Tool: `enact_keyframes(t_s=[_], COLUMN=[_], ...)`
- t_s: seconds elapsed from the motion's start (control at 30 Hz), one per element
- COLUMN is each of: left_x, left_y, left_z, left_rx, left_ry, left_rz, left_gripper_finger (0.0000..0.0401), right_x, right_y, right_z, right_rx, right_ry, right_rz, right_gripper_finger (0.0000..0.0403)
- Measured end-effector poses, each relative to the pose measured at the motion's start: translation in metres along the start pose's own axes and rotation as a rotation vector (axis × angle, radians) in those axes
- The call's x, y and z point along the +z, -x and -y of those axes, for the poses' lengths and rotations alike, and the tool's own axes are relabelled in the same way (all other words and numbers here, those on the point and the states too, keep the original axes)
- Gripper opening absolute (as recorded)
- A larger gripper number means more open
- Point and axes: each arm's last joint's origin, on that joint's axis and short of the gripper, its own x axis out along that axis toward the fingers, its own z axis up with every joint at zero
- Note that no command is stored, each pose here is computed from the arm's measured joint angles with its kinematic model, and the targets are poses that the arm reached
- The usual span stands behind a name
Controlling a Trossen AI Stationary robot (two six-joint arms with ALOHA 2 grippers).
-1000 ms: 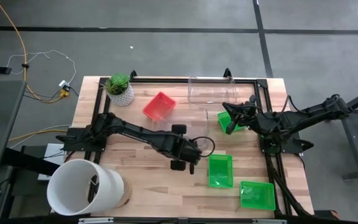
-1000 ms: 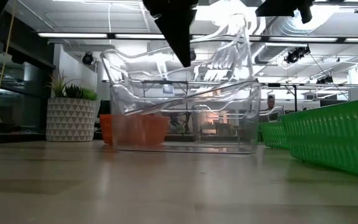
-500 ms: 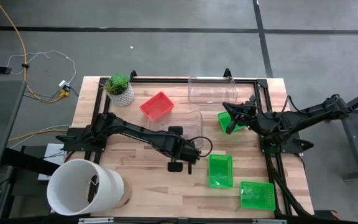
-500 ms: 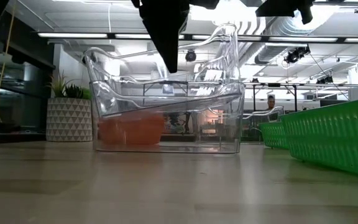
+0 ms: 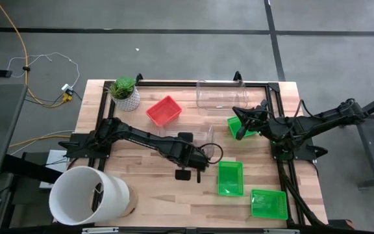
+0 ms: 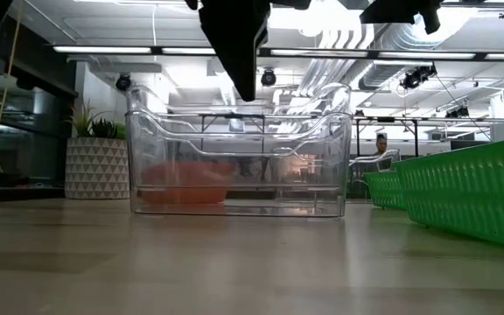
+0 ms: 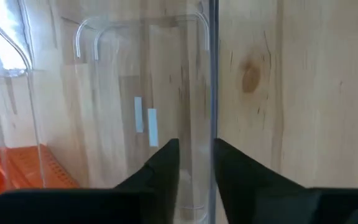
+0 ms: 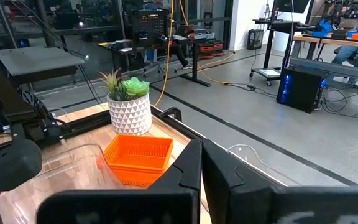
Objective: Stack baskets by color
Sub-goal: Stack the bottom left transparent bin on the bottom right transparent bin, then stack the top transparent bin on the bottom transparent bins
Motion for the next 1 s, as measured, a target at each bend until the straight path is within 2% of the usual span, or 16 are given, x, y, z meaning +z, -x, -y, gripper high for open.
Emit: enact_keyframes(t_s=[0.23,0.47,0.6,0.8,0.9,1.0], left_x=[-0.001,-0.005,-0.018,-0.072,-0.101,-0.129], left_y=[0.005,0.053,0.105,0.194,0.219,0.219], left_z=[-0.002,-0.021,-0.041,-0.078,-0.086,-0.082], left_rx=[-0.017,-0.001,-0.010,0.022,0.009,-0.013], left_ry=[-0.068,-0.078,-0.039,0.112,0.161,0.161], left_rz=[0.005,0.050,0.206,0.571,0.783,0.949], left_gripper_finger=[0.0152,0.0172,0.0172,0.0172,0.0172,0.0172], right_x=[0.000,-0.001,-0.002,-0.008,-0.010,-0.011], right_y=[0.000,0.000,0.000,0.000,0.000,0.000], right_z=[0.000,-0.001,-0.001,0.000,0.000,-0.001], right_rx=[0.011,0.041,0.040,0.041,0.053,0.085], right_ry=[0.000,0.004,-0.003,0.042,0.057,0.061], right_rz=[-0.002,-0.011,-0.021,-0.061,-0.078,-0.090], right_gripper_finger=[0.0000,0.0000,0.0000,0.0000,0.0000,0.0000])
